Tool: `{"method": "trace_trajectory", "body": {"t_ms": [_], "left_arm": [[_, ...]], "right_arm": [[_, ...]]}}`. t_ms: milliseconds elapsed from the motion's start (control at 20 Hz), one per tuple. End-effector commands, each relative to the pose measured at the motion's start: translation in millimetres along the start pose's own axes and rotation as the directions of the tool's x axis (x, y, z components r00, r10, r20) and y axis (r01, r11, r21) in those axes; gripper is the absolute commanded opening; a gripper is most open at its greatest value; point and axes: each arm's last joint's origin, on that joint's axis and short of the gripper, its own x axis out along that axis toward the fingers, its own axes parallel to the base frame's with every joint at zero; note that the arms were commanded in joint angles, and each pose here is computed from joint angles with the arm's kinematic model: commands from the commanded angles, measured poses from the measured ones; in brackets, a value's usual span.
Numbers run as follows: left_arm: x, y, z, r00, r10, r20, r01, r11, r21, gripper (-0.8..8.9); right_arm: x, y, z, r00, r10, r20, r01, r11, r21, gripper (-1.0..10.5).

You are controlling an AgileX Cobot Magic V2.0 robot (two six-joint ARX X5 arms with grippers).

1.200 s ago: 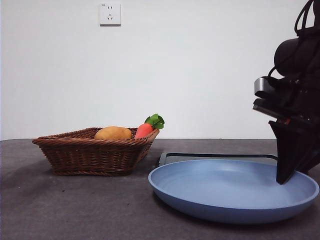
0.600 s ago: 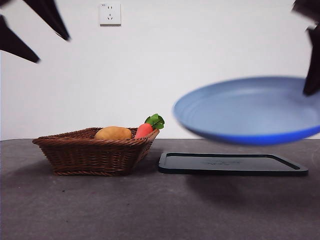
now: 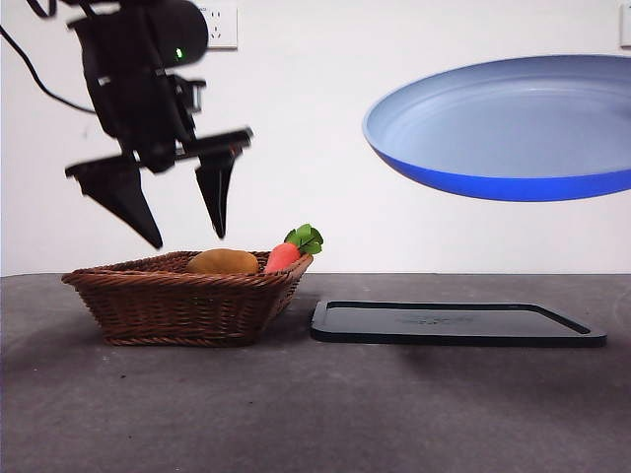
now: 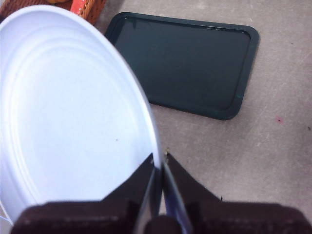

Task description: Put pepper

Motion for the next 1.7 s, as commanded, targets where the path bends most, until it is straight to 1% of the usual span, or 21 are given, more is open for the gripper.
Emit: {"method": "trace_trajectory", "body": {"t_ms": [50,150,200,300,400,450,500,600,700,750,800,900,1200,1250,1300,1400,1450,1550,1600,1650,1700], "left_arm": [[19.6,-2.4,4.2,1.000,0.024,-0.021,-0.024,1.000,-0.020,3.75],[38.3,-1.2,2.1,0.998,0.041,-0.054,-0.043,0.998,-0.035,3.75],[45.8,-1.2,2.6,0.998,0.040,-0.052,-0.043,0.998,-0.041,3.75],[57.1,-1.2,2.7,0.998,0.041,-0.052,-0.044,0.998,-0.045,3.75],[70.6,0.6,-1.3,0.994,0.057,-0.091,-0.061,0.997,-0.046,3.75],[72.1,0.9,-1.7,0.994,0.064,-0.093,-0.069,0.997,-0.046,3.74],[72.2,0.0,-1.3,0.994,0.071,-0.084,-0.075,0.996,-0.043,3.53],[72.1,-1.0,-2.0,0.994,0.064,-0.090,-0.067,0.997,-0.042,2.22],[71.8,-1.4,-2.3,0.994,0.061,-0.093,-0.065,0.997,-0.042,1.59],[71.7,-1.8,-3.0,0.994,0.042,-0.105,-0.046,0.998,-0.044,1.43],[70.6,-1.8,-3.1,0.993,0.041,-0.107,-0.048,0.997,-0.062,1.38],[64.1,-2.2,-2.0,0.994,0.039,-0.098,-0.046,0.997,-0.066,1.38],[14.0,-7.0,7.7,1.000,-0.010,0.027,0.012,0.998,-0.064,1.38],[1.2,-9.3,8.4,0.998,-0.054,0.044,0.056,0.997,-0.058,1.38],[-13.2,-13.2,8.4,0.991,-0.122,0.059,0.125,0.991,-0.047,1.38],[-46.2,-21.0,6.7,0.966,-0.240,0.101,0.242,0.970,-0.008,1.38],[-62.9,-26.0,4.2,0.948,-0.293,0.121,0.291,0.956,0.035,1.38],[-87.4,-40.3,-4.2,0.911,-0.394,0.125,0.383,0.918,0.105,1.38],[-91.0,-51.4,-10.2,0.893,-0.440,0.095,0.423,0.892,0.159,1.38],[-90.8,-63.3,-17.5,0.889,-0.454,0.062,0.433,0.877,0.207,1.38],[-86.1,-76.6,-24.9,0.895,-0.444,0.033,0.421,0.868,0.263,1.39]], "right_arm": [[-2.1,1.0,3.8,1.000,0.009,0.022,-0.009,1.000,0.002,0.0],[-2.1,1.0,3.8,1.000,0.009,0.022,-0.009,1.000,0.002,0.0],[-2.1,1.0,3.8,1.000,0.010,0.022,-0.010,1.000,0.002,0.0],[-1.9,1.1,3.8,1.000,0.010,0.021,-0.011,1.000,0.001,0.0],[-1.9,1.2,3.8,1.000,0.010,0.021,-0.010,1.000,0.000,0.0],[-1.9,1.2,3.8,1.000,0.010,0.022,-0.010,1.000,-0.001,0.0],[-1.9,1.2,3.9,1.000,0.010,0.022,-0.010,1.000,-0.006,0.0],[-1.7,1.1,3.9,1.000,0.010,0.021,-0.010,1.000,-0.007,0.0],[-1.7,1.1,3.9,1.000,0.010,0.021,-0.010,1.000,-0.007,0.0],[-1.7,1.1,4.0,1.000,0.010,0.022,-0.009,1.000,-0.007,0.0],[-1.7,1.1,4.0,1.000,0.010,0.022,-0.010,1.000,-0.007,0.0],[-1.8,1.1,4.1,1.000,0.010,0.023,-0.009,1.000,-0.007,0.0],[0.5,0.4,5.1,1.000,0.009,0.019,-0.009,1.000,-0.005,0.0],[4.6,-0.7,5.9,1.000,0.009,0.003,-0.009,1.000,0.012,0.0],[11.7,-2.8,7.1,1.000,0.010,-0.025,-0.009,0.999,0.035,0.0],[34.0,-9.2,11.5,0.996,0.014,-0.090,-0.006,0.996,0.091,0.0],[48.1,-12.6,15.0,0.993,0.041,-0.111,-0.027,0.992,0.127,0.0],[78.4,-18.9,21.0,0.983,0.127,-0.136,-0.093,0.968,0.233,0.0],[92.5,-20.8,23.3,0.976,0.168,-0.139,-0.123,0.951,0.284,0.0],[104.6,-19.7,25.0,0.968,0.210,-0.140,-0.155,0.932,0.327,0.0],[113.8,-17.4,25.6,0.960,0.238,-0.146,-0.174,0.919,0.354,0.0]]}}
